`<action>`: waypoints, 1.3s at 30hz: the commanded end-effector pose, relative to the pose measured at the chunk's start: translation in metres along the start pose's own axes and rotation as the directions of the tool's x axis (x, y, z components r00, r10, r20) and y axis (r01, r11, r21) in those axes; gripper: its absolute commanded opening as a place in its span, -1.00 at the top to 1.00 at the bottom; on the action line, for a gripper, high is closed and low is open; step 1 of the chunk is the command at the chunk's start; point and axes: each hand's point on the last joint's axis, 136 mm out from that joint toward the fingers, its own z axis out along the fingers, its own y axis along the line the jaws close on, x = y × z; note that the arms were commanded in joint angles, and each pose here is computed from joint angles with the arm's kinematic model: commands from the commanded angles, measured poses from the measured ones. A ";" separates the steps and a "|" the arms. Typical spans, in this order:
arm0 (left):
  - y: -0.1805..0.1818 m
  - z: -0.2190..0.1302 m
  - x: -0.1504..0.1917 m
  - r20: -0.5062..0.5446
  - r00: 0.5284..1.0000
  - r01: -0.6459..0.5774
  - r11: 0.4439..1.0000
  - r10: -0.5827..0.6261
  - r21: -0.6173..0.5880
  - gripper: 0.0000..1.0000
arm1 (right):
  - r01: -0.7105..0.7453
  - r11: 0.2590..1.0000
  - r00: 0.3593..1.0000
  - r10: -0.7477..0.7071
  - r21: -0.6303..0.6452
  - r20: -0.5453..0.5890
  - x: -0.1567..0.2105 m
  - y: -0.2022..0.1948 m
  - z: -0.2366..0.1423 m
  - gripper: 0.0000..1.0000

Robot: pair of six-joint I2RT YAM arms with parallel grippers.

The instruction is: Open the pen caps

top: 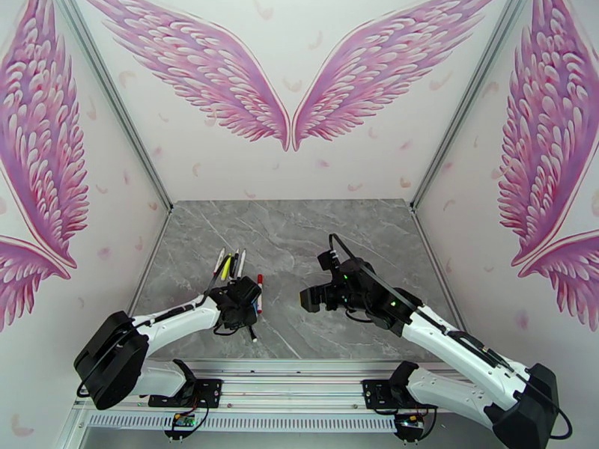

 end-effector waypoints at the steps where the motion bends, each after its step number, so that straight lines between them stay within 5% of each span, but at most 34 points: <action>1: 0.016 0.001 0.007 -0.004 1.000 -0.004 0.999 0.004 -0.048 0.27 | -0.012 1.000 1.000 0.012 0.024 0.003 0.004 -0.004 -0.001 -0.98; 31: 0.016 -0.006 0.011 0.005 1.000 0.026 1.000 -0.026 0.005 0.26 | -0.025 0.999 1.000 0.025 0.034 -0.008 0.010 -0.009 0.001 -0.98; 39: -0.003 -0.024 0.005 0.024 0.998 0.062 0.989 -0.066 0.131 0.25 | -0.030 0.999 1.000 0.031 0.031 -0.007 0.011 -0.009 0.003 -0.98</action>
